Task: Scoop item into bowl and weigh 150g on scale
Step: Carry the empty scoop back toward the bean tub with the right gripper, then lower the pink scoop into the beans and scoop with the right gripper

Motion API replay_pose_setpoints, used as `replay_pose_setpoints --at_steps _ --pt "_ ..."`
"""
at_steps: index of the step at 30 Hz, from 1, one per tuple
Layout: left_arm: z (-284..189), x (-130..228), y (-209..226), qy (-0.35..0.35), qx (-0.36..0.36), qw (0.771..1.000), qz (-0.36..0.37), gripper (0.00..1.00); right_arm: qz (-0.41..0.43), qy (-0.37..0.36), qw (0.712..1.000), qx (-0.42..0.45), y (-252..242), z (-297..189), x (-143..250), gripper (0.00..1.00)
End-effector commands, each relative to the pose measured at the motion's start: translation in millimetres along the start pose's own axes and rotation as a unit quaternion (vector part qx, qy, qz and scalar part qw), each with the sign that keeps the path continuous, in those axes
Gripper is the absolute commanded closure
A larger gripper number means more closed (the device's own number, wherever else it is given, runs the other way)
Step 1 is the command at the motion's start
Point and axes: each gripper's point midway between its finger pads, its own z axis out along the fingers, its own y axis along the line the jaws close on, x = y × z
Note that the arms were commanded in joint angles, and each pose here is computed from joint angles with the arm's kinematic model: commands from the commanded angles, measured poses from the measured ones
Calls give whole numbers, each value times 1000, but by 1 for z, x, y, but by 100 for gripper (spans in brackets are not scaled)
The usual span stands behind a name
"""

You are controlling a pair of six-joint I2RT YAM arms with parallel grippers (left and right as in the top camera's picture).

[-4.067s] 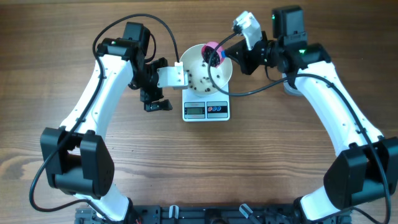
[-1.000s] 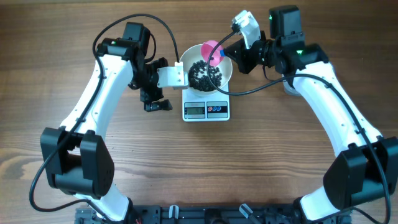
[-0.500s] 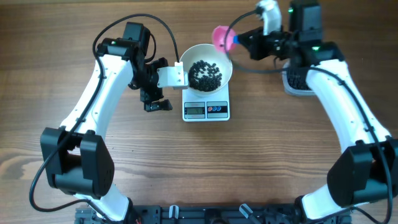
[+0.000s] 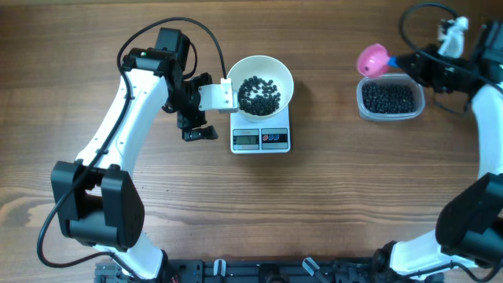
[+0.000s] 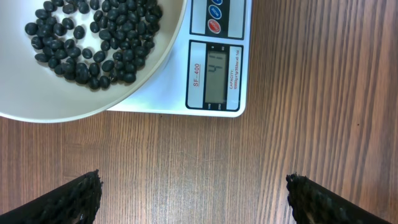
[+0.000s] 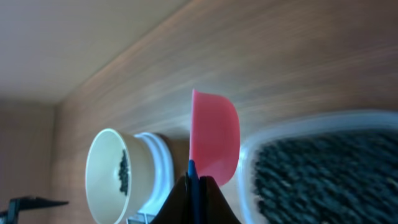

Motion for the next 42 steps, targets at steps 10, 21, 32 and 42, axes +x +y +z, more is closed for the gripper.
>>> replay_pose_setpoints --at_steps 10,21,32,42 --pt "2 -1 -2 -12 7 1000 5 0 -42 19 975 218 -90 -42 8 95" --pt "2 -1 -2 -12 7 1000 5 0 -142 14 962 232 -49 -48 -17 96" --pt "2 -1 -2 -12 7 1000 5 0 -247 70 890 377 -42 -41 -4 96" --pt "2 -1 -2 -12 7 1000 5 0 -257 146 849 438 -84 -8 31 96"
